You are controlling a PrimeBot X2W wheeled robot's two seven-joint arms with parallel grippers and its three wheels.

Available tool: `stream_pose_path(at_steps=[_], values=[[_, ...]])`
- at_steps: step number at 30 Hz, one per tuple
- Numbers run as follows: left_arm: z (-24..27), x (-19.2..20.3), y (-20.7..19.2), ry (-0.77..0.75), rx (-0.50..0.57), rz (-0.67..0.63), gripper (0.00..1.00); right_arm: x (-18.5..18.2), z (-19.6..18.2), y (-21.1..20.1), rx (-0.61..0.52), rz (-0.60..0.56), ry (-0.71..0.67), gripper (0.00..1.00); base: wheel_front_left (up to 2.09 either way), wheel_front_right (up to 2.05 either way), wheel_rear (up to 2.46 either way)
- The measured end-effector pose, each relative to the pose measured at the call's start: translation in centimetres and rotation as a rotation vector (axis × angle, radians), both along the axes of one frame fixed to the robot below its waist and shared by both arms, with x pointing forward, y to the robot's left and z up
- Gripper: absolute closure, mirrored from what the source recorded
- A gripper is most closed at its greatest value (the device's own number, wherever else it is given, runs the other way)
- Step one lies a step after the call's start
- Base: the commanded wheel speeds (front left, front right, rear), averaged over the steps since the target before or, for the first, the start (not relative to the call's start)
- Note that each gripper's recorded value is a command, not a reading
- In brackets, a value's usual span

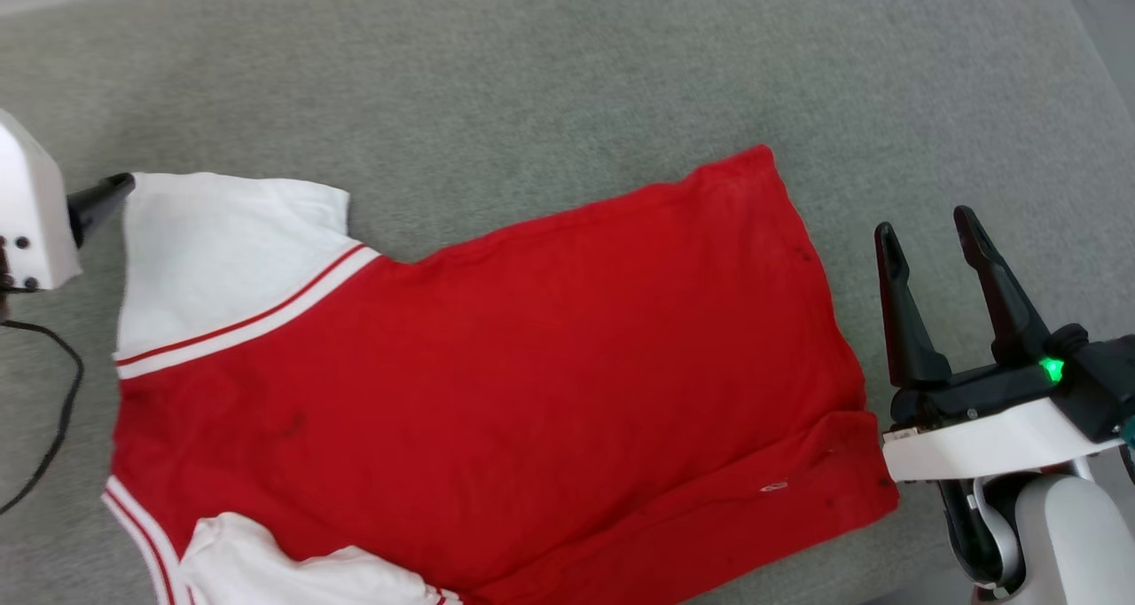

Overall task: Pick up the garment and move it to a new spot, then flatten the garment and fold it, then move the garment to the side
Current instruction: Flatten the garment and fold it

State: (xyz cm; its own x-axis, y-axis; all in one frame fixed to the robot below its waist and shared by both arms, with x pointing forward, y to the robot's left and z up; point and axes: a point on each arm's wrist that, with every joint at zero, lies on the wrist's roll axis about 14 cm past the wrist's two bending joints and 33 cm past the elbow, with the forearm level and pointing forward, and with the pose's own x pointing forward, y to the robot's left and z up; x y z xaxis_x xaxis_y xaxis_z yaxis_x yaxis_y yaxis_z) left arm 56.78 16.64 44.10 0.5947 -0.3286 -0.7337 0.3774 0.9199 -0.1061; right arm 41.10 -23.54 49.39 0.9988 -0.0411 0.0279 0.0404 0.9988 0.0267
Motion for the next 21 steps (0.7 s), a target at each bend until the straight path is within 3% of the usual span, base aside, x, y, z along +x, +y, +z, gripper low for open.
stream_pose_path(at_steps=[6, 12, 17, 19, 21], values=[[-3.8, 0.5, -0.7, 0.181, 0.036, -0.021, 0.0, -0.1, -1.7, -1.2, -0.008, -0.045, 0.043, 0.0, 0.0, 0.0, 0.0], [-6.2, 0.9, -0.6, 0.234, 0.112, -0.047, 0.0, -0.5, -2.9, -1.8, -0.009, -0.073, 0.075, 0.0, 0.0, 0.0, 0.0], [-7.1, 0.6, -0.5, 0.275, 0.105, -0.043, 0.0, -0.5, -3.0, -2.1, -0.011, -0.084, 0.077, 0.0, 0.0, 0.0, 0.0], [-7.2, 0.5, -0.6, 0.279, 0.103, -0.048, 0.98, -0.5, -3.1, -2.1, -0.011, -0.083, 0.078, 0.0, 0.0, 0.0, 0.0], [-7.1, 0.6, -0.8, 0.265, 0.082, -0.048, 1.0, -0.4, -3.2, -1.9, -0.012, -0.078, 0.079, 0.0, 0.0, 0.0, 0.0]])
